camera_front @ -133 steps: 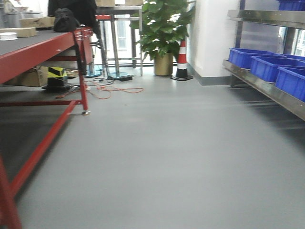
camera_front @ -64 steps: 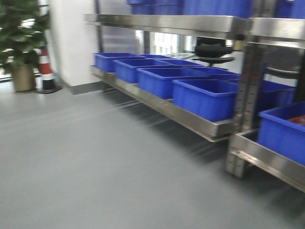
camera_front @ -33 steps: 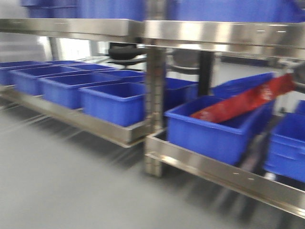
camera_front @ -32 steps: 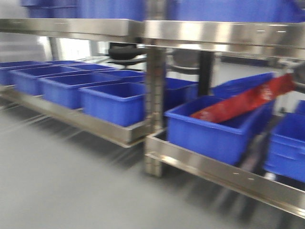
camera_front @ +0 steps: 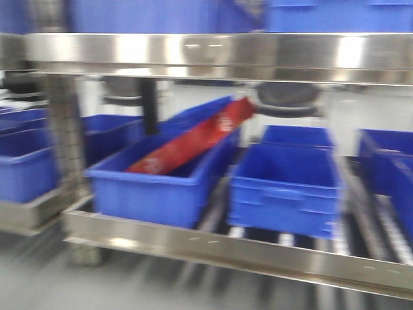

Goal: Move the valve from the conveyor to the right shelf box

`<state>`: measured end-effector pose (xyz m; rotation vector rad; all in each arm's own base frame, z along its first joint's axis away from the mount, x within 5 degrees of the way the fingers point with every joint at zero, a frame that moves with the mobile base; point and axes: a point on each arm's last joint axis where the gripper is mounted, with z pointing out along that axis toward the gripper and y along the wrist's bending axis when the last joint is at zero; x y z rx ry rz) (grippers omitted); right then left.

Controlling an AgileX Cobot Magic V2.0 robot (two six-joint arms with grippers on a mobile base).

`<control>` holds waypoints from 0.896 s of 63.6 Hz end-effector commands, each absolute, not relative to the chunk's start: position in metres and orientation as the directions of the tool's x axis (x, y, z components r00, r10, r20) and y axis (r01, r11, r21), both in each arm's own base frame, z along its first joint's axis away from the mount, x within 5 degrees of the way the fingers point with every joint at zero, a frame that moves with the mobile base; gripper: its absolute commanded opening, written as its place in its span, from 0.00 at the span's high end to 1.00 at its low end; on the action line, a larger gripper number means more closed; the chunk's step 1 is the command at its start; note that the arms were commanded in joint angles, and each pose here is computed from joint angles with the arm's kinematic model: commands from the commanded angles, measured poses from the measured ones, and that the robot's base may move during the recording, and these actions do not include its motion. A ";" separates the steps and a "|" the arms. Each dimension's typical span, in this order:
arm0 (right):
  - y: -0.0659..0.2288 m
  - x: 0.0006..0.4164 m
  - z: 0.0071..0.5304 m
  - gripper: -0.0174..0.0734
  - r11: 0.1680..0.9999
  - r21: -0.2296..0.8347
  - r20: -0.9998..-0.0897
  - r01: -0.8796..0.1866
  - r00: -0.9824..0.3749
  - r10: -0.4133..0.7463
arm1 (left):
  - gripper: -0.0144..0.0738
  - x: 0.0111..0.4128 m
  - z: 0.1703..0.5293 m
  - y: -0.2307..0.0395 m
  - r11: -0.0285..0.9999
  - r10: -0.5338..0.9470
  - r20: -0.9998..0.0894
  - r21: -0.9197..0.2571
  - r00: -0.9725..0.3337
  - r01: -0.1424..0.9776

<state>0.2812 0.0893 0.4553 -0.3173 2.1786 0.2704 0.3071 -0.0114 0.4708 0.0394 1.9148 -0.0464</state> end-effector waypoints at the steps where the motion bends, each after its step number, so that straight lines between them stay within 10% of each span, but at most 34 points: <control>1: 0.087 0.278 0.471 0.99 0.945 0.071 -0.865 -0.320 -0.491 -0.101 | 0.96 0.304 0.481 -0.013 0.998 -0.011 -0.963 -0.027 -0.271 0.056; 57: 0.087 0.278 0.471 0.99 0.945 0.071 -0.865 -0.320 -0.491 -0.101 | 0.96 0.304 0.481 -0.013 0.998 -0.011 -0.963 -0.027 -0.271 0.056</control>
